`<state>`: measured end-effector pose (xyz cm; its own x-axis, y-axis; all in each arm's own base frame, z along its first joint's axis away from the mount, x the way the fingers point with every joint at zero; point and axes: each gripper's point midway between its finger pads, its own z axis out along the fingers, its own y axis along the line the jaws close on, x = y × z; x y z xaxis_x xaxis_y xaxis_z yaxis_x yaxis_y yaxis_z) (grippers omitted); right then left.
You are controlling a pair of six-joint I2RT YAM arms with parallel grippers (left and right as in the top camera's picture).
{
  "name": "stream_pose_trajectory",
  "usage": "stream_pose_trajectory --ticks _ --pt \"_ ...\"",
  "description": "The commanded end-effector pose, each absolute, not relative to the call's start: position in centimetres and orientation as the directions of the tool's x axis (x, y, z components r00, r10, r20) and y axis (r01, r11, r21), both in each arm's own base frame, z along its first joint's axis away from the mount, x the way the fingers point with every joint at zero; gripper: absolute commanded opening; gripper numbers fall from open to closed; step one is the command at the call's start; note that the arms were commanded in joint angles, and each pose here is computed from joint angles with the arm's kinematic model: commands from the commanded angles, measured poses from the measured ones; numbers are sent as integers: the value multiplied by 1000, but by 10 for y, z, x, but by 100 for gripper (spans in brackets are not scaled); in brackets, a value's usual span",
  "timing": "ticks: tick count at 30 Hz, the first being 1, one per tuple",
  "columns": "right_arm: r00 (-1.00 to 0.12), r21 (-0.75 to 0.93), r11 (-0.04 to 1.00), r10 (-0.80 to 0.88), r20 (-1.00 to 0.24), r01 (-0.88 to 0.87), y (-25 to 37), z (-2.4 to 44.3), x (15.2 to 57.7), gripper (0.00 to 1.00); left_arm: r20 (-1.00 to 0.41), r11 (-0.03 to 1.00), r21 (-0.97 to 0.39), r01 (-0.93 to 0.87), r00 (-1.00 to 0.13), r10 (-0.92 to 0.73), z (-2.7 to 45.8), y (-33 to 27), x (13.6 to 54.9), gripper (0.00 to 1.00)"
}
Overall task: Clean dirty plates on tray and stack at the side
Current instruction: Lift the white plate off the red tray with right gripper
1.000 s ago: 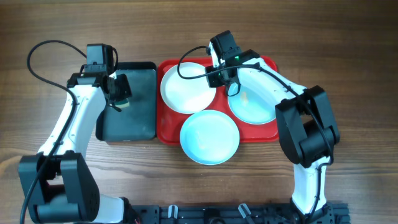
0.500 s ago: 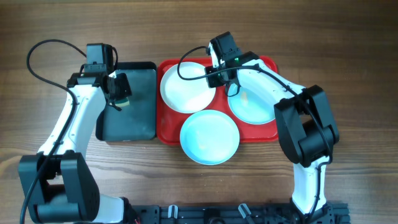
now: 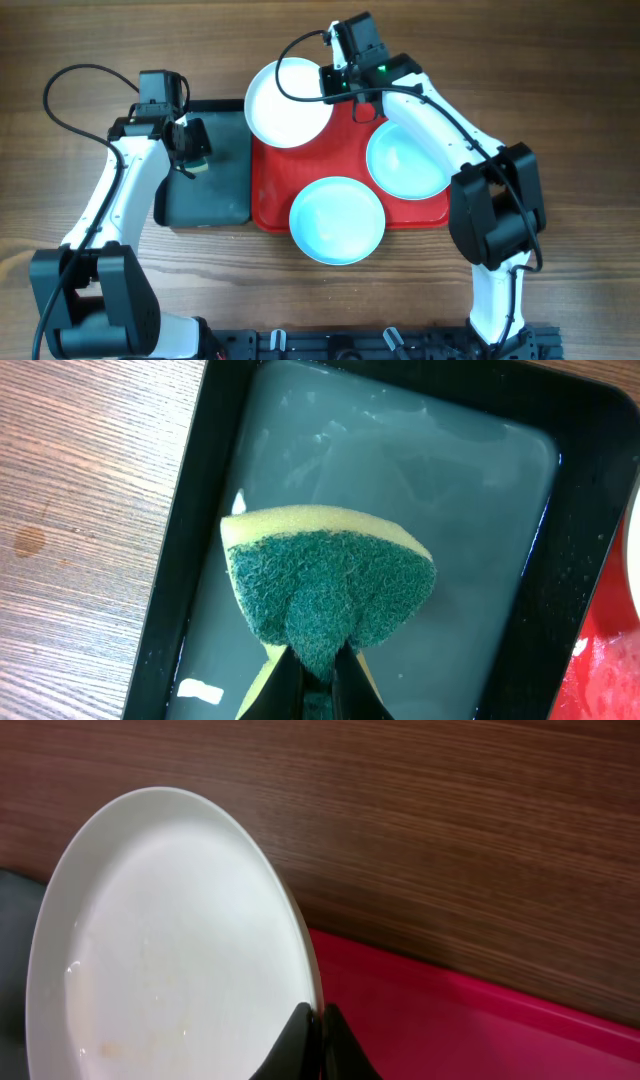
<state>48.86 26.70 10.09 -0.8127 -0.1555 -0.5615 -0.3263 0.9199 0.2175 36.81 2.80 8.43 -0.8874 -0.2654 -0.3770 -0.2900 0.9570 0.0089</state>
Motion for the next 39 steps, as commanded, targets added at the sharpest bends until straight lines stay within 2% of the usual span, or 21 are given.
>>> stream_pose_trajectory --ticks 1,5,8,12,16,18,27,34,39 --pt "-786 269 906 -101 -609 -326 286 135 488 4 -370 952 21 -307 -886 -278 81 32 366 4" --pt "-753 276 884 -120 -647 -378 312 143 483 4 -369 952 21 -307 -887 -278 81 32 365 4" --pt "-693 217 893 -134 -709 -394 335 153 481 4 -359 952 24 -307 -891 -278 80 32 363 4" --pt "-575 47 910 -219 -788 -412 352 167 479 4 -348 952 27 -306 -895 -278 79 32 360 4" --pt "-374 -197 881 -372 -850 -430 374 195 477 4 -336 952 31 -306 -900 -278 77 32 357 4" --pt "-246 -350 818 -494 -834 -457 387 210 474 4 -334 952 32 -306 -900 -278 77 32 357 4" --pt "0 -558 733 -606 -796 -388 411 258 470 4 -335 952 31 -306 -900 -278 77 32 357 4" --pt "124 -681 656 -684 -719 -325 429 282 456 4 -335 952 31 -306 -900 -278 77 32 357 4" --pt "166 -718 630 -706 -688 -297 435 291 451 4 -335 952 31 -306 -900 -278 77 32 357 4"
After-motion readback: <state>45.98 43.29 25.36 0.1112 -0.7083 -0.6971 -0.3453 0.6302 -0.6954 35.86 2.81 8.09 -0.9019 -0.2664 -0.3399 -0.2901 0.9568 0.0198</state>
